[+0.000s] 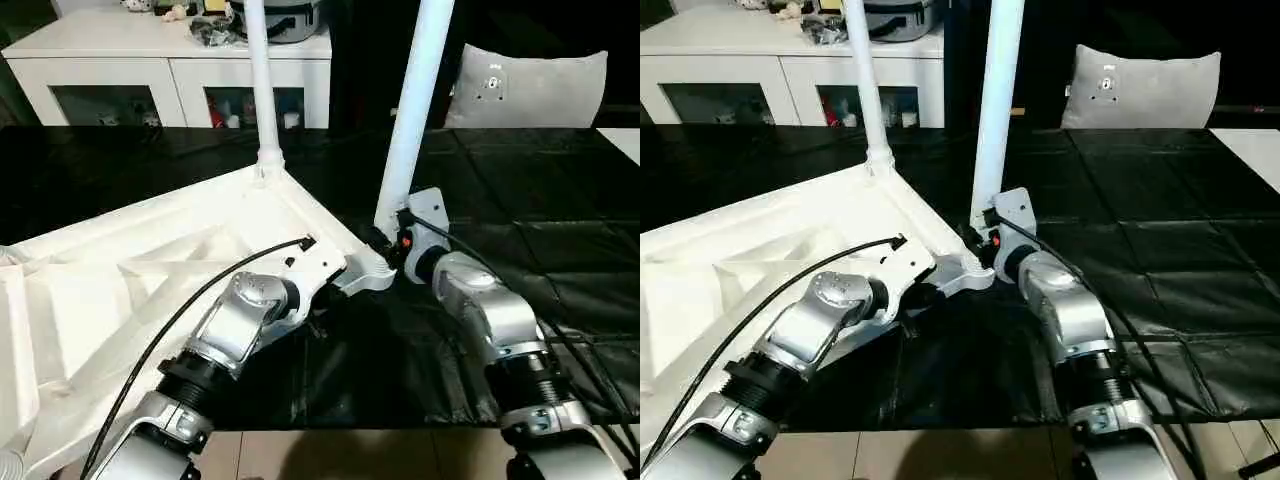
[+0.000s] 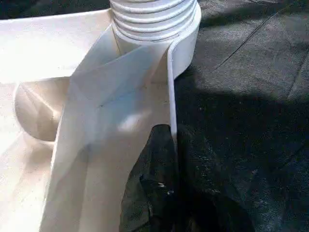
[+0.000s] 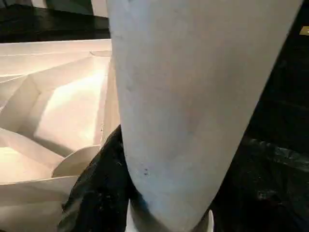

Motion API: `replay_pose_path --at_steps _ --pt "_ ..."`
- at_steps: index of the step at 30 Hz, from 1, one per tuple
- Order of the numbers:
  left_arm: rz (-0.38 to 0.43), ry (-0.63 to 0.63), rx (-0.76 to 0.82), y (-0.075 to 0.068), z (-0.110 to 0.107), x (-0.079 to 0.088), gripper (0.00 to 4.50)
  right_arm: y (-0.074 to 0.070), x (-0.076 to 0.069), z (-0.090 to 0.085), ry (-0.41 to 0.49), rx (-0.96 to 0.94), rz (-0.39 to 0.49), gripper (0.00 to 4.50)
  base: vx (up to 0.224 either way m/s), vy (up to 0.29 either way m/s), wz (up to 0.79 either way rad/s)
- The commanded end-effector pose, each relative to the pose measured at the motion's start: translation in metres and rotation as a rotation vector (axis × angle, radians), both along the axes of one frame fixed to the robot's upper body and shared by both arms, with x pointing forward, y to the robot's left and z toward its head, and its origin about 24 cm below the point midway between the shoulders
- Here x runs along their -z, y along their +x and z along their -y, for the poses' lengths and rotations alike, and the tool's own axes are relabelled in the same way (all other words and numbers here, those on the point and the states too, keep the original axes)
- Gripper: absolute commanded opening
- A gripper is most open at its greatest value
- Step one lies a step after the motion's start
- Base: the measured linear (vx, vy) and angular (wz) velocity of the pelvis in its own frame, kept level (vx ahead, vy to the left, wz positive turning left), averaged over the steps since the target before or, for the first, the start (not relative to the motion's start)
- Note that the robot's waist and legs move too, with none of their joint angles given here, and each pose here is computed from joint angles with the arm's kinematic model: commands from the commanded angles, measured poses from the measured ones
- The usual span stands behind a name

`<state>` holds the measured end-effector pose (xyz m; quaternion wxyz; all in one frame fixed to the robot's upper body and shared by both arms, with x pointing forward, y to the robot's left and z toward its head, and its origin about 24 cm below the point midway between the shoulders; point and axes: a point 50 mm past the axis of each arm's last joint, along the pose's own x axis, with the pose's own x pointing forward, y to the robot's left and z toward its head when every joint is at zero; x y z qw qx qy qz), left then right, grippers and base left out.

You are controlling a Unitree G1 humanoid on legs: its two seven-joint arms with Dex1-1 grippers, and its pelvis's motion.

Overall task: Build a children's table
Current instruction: Insert table leg to table base

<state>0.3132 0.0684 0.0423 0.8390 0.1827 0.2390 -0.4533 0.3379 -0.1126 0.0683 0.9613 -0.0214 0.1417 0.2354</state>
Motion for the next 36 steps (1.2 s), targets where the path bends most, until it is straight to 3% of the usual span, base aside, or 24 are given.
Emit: replay_pose_path --at_steps 1,7,8,16,19,21,23,31,32,34,36 --pt "0.037 0.002 0.075 -0.005 0.014 -0.004 0.00 -0.019 0.052 0.005 -0.077 0.040 -0.257 1.86 0.000 0.000 0.00" --pt "0.067 0.012 0.055 -0.002 0.007 -0.006 0.00 -0.016 0.049 0.009 -0.062 0.072 -0.227 1.86 0.000 0.000 0.00" --pt "0.069 0.013 0.055 -0.002 0.006 -0.006 0.00 -0.016 0.049 0.009 -0.063 0.072 -0.223 2.21 0.000 0.000 0.00" --pt "0.060 -0.007 0.046 -0.001 -0.003 -0.003 0.00 -0.019 0.033 0.024 0.033 0.023 -0.083 2.21 0.000 0.000 0.00" --pt "0.064 0.019 0.061 0.000 -0.009 -0.002 0.00 -0.028 0.026 0.036 0.043 -0.054 0.001 2.21 0.018 -0.004 0.01" --pt "0.062 0.025 0.071 -0.001 -0.011 -0.001 0.00 -0.032 0.024 0.042 0.049 -0.073 0.017 2.59 0.000 0.000 0.00" --pt "0.056 0.023 0.094 -0.003 -0.012 0.000 0.00 -0.034 0.022 0.049 0.040 -0.103 0.034 2.62 0.000 0.000 0.00" --pt "0.047 -0.007 0.190 -0.012 -0.007 -0.002 0.00 -0.033 0.013 0.053 0.051 -0.138 0.066 3.42 0.000 0.000 0.00" --pt "0.043 -0.013 0.201 -0.014 -0.005 -0.002 0.00 -0.033 0.012 0.051 0.059 -0.149 0.067 3.42 0.000 0.000 0.00" --pt "0.039 -0.019 0.216 -0.016 -0.003 -0.003 0.00 -0.031 0.011 0.048 0.064 -0.156 0.067 2.94 0.000 0.000 0.00" --pt "0.040 -0.022 0.225 -0.018 -0.002 -0.003 0.00 -0.030 0.009 0.046 0.066 -0.158 0.069 3.05 0.000 0.000 0.00"
